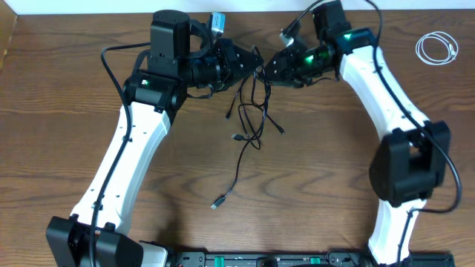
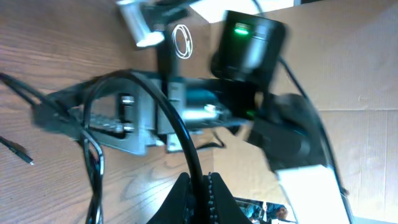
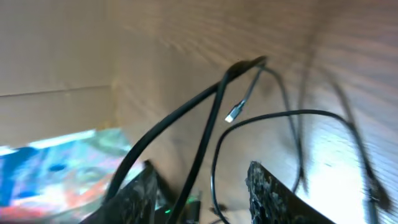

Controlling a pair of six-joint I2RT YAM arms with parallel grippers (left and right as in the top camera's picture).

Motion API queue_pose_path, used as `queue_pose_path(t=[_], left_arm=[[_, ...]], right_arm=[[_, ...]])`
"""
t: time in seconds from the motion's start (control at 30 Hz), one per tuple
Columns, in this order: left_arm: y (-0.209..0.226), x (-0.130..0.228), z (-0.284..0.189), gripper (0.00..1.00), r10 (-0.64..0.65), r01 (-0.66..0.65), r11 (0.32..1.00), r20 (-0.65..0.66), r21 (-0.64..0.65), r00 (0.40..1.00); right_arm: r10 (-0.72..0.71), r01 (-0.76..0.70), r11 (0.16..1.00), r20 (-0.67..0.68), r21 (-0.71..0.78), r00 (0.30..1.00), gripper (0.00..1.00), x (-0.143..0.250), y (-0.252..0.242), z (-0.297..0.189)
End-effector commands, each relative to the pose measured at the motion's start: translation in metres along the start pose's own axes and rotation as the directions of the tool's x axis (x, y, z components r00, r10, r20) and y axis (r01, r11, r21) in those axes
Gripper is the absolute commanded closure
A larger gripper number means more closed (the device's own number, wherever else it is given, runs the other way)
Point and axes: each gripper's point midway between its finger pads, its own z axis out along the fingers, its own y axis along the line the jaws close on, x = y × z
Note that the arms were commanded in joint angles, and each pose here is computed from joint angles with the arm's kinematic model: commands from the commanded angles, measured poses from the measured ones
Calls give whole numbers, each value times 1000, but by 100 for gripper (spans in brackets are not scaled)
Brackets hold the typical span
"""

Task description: Untangle cables

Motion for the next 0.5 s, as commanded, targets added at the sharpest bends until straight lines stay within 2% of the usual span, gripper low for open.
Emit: queue_pose_path(t=[0.0,0.07,0.17,0.2,0.27,0.37,0.47], left_arm=[[1,-1,0,93,-13,13,1000,-2,3,1000],[1,-1,0,93,-13,13,1000,-2,3,1000],[2,-3,0,93,-14,14,1000,10,-6,1000],[3,-4,0,93,-13,13,1000,16,-10,1000],[7,-10,0,93,-13,14,999,48,-32,999],[19,-27,-7,93,-4,15,996,130,-84,992],[42,-45,-22,92,74,-37,982,197,-185,978]], right_arm=[[40,-59,982,-108,-178,993,58,14,13,15],[47,-75,973,-132,-217,990,60,16,14,18],[47,-83,966,-147,-244,988,70,17,16,19],[39,-74,967,-145,-245,989,76,18,16,19],[24,-59,969,-143,-240,989,99,19,14,18],[28,-46,994,-171,-98,985,99,35,-13,20],[60,-43,995,-192,94,979,99,46,-50,12]])
